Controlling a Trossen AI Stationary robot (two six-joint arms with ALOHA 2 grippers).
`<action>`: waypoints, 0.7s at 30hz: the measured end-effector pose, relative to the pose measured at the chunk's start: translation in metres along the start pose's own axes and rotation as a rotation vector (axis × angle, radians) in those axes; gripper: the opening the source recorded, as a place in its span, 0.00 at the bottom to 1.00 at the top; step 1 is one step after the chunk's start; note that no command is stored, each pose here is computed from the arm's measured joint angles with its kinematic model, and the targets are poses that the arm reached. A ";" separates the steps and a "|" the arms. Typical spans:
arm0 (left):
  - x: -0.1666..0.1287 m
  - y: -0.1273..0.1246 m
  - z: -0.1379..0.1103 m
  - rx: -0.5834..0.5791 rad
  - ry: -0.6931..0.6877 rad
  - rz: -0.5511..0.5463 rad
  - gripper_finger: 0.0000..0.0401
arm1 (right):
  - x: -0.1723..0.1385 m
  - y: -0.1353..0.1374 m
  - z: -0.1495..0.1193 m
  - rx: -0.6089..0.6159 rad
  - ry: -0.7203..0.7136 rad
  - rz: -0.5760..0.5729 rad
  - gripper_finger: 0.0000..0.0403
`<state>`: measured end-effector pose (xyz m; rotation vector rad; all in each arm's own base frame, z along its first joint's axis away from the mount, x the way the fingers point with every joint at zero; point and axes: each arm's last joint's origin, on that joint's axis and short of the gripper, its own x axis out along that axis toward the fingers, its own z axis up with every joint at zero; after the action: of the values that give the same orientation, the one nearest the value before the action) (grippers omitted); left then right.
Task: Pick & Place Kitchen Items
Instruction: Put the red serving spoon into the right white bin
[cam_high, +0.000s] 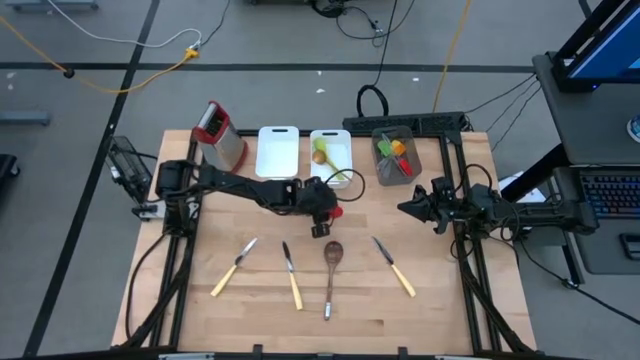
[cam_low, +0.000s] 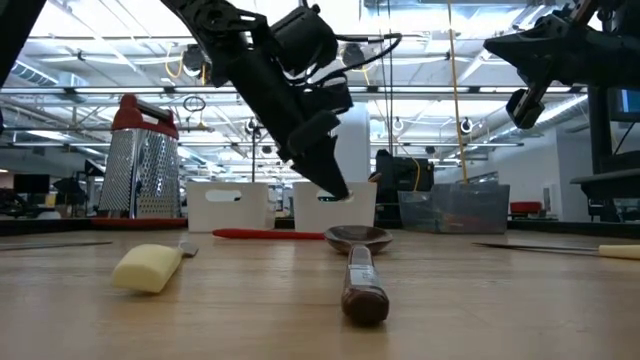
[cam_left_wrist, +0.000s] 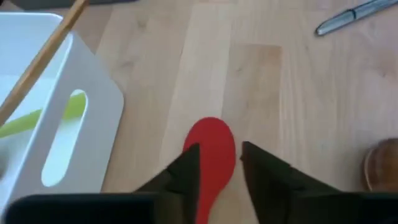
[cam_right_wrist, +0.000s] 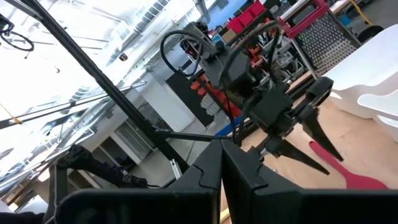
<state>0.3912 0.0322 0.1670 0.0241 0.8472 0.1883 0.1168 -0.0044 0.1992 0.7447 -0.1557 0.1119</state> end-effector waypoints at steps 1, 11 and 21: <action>0.001 0.001 -0.001 -0.006 0.010 0.001 0.37 | 0.000 0.000 0.000 0.000 0.000 0.000 0.00; 0.020 0.005 -0.020 -0.081 0.136 0.013 0.63 | 0.000 0.000 0.000 0.005 0.003 -0.002 0.00; 0.043 0.006 -0.031 -0.026 0.155 -0.073 0.61 | 0.000 -0.001 -0.001 0.011 0.006 -0.007 0.00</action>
<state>0.3948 0.0438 0.1147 -0.0462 0.9982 0.1339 0.1170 -0.0044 0.1983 0.7555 -0.1467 0.1083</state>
